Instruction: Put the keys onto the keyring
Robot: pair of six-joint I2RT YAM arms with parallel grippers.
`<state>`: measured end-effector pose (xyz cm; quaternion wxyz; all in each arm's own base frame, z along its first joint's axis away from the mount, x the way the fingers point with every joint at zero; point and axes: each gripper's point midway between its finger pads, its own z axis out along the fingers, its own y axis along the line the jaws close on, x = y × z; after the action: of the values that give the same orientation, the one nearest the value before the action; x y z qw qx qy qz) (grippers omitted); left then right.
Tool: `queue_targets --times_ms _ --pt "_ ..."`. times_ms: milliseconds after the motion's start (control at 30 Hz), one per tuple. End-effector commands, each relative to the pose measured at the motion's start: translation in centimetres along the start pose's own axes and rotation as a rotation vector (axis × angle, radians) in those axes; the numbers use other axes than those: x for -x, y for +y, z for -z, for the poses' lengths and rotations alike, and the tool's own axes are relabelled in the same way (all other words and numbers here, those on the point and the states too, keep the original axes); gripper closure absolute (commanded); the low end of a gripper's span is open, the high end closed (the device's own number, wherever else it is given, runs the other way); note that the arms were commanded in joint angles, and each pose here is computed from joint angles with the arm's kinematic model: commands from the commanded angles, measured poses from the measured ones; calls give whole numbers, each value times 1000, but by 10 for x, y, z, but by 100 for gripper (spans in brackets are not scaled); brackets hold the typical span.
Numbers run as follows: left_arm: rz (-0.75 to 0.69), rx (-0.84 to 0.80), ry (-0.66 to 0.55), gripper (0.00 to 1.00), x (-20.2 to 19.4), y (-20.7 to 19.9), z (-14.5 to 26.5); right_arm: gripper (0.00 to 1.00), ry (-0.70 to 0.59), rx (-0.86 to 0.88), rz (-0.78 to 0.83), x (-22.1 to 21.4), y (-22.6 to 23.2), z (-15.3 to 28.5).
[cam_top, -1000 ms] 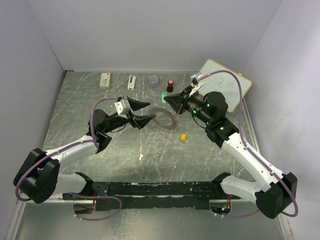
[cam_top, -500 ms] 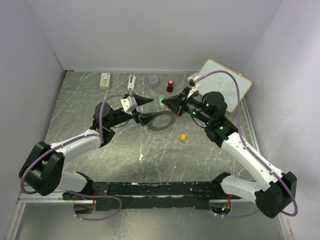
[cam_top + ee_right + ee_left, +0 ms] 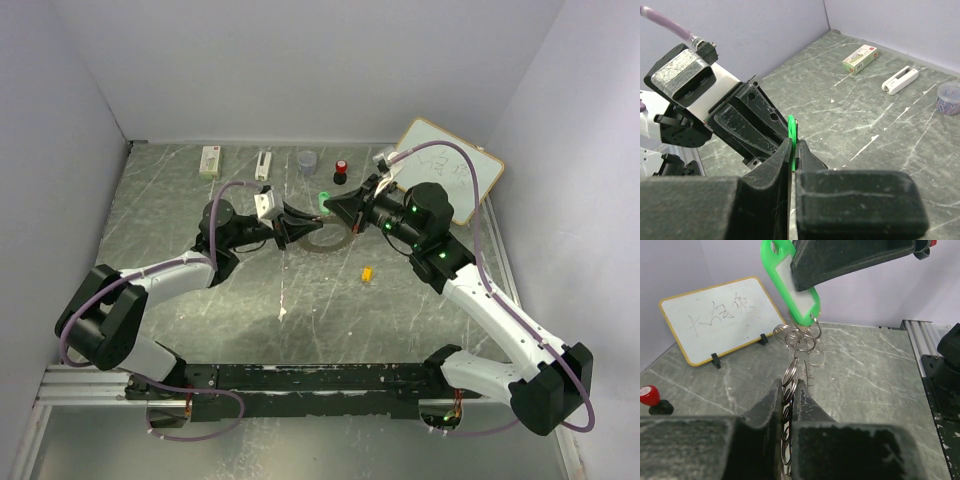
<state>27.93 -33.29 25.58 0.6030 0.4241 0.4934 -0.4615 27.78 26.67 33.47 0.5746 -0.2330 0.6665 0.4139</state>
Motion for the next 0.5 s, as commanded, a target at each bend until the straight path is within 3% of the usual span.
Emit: queue_targets --times_ms 0,467 --pt "-7 -51 -31 93 13 -13 0 100 -55 21 32 23 6 -1" --pt "99 243 -103 93 48 22 14 100 -2 -44 23 -2 -10 2"
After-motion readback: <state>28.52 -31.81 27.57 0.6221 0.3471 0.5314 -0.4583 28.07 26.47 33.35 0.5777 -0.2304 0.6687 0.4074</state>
